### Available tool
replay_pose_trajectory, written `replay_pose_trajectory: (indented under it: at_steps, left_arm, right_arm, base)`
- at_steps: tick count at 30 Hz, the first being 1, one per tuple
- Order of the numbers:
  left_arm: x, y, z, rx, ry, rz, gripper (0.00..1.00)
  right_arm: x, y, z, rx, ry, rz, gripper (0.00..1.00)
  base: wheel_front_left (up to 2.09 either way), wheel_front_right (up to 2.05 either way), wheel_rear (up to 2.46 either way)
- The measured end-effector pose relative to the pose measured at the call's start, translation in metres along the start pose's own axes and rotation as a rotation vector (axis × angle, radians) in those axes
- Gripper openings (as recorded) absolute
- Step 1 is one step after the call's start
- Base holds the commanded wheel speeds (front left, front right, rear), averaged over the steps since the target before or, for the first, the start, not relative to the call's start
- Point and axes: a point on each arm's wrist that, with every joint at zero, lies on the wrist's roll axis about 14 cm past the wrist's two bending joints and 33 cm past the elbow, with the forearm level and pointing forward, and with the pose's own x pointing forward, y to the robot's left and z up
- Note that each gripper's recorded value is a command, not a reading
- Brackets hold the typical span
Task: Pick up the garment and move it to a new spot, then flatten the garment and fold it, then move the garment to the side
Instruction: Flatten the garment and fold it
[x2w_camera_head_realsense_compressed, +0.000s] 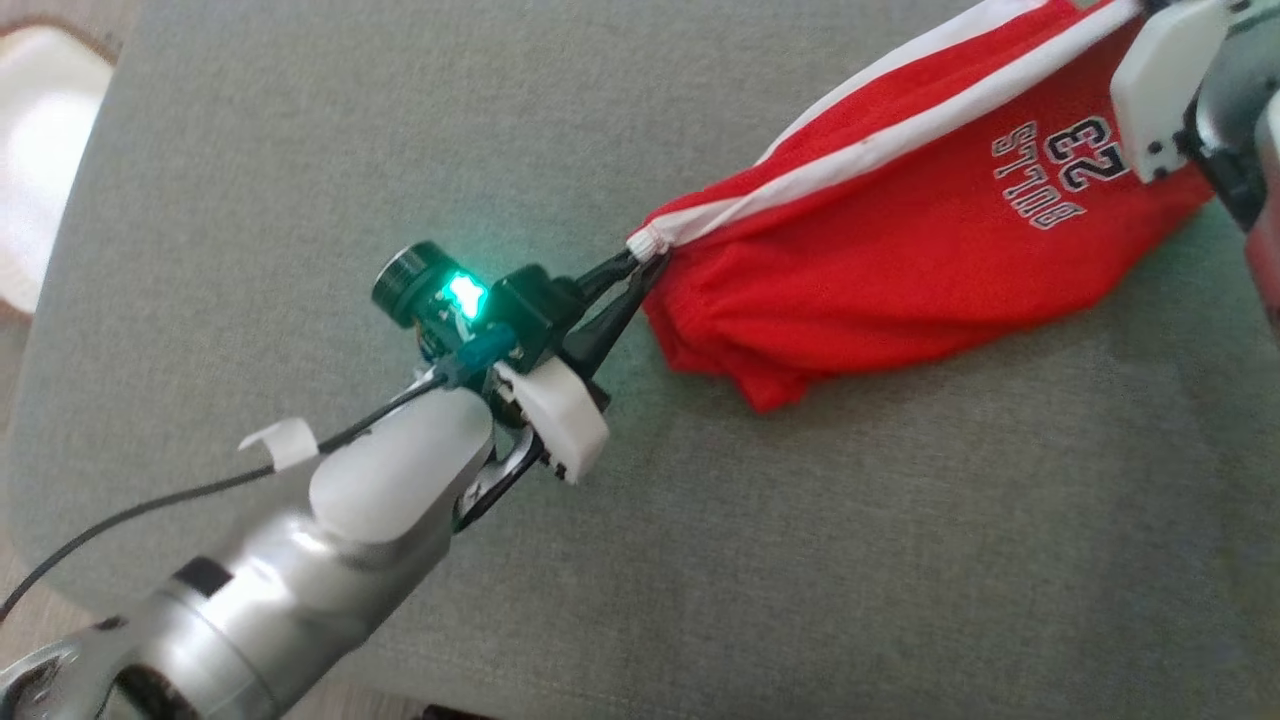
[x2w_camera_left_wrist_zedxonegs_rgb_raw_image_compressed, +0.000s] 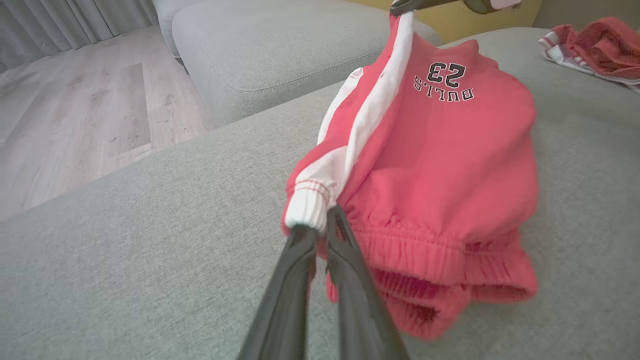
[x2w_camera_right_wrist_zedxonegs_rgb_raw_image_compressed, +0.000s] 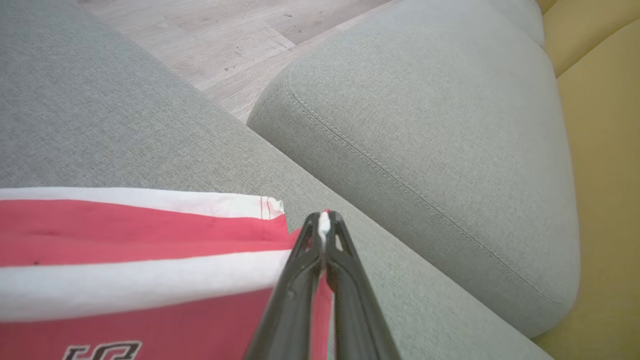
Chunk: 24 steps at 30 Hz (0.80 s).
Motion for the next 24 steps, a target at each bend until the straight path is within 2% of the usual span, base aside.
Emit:
replay_pose_trajectory:
  at_steps: [10,11,12,14,15,19,23,24]
  left_arm:
    - [0.008,0.015,-0.020,-0.016,0.055,0.034,0.00]
    - [0.008,0.016,-0.022,-0.017,0.063,0.038,0.00]
    - [0.009,0.017,-0.024,-0.018,0.070,0.037,0.00]
    - [0.010,0.018,-0.025,-0.018,0.069,0.045,0.40]
    - [0.010,0.019,-0.026,-0.018,0.070,0.049,1.00]
    - [0.010,0.031,-0.022,-0.014,0.051,0.101,1.00]
    - [0.010,0.048,0.003,-0.044,-0.037,0.180,1.00]
    - [0.006,0.058,0.019,-0.057,-0.089,0.228,1.00]
  right_arm:
    - [0.034,0.017,0.002,0.005,-0.016,0.043,0.00]
    - [0.036,0.019,0.002,0.005,-0.021,0.046,0.58]
    - [0.038,0.020,0.003,0.009,-0.026,0.048,1.00]
    - [0.039,0.024,0.005,0.023,-0.042,0.054,1.00]
    - [0.038,0.026,0.005,0.026,-0.049,0.058,1.00]
    - [0.030,0.017,0.014,0.055,-0.111,0.037,1.00]
    - [0.012,-0.002,0.034,0.122,-0.226,-0.009,1.00]
    - [0.000,-0.008,0.047,0.164,-0.293,-0.027,1.00]
  base:
    - [0.00,0.00,0.00]
    - [0.00,0.00,0.00]
    - [0.00,0.00,0.00]
    - [0.00,0.00,0.00]
    - [0.00,0.00,0.00]
    - [0.00,0.00,0.00]
    - [0.00,0.00,0.00]
    - [0.00,0.00,0.00]
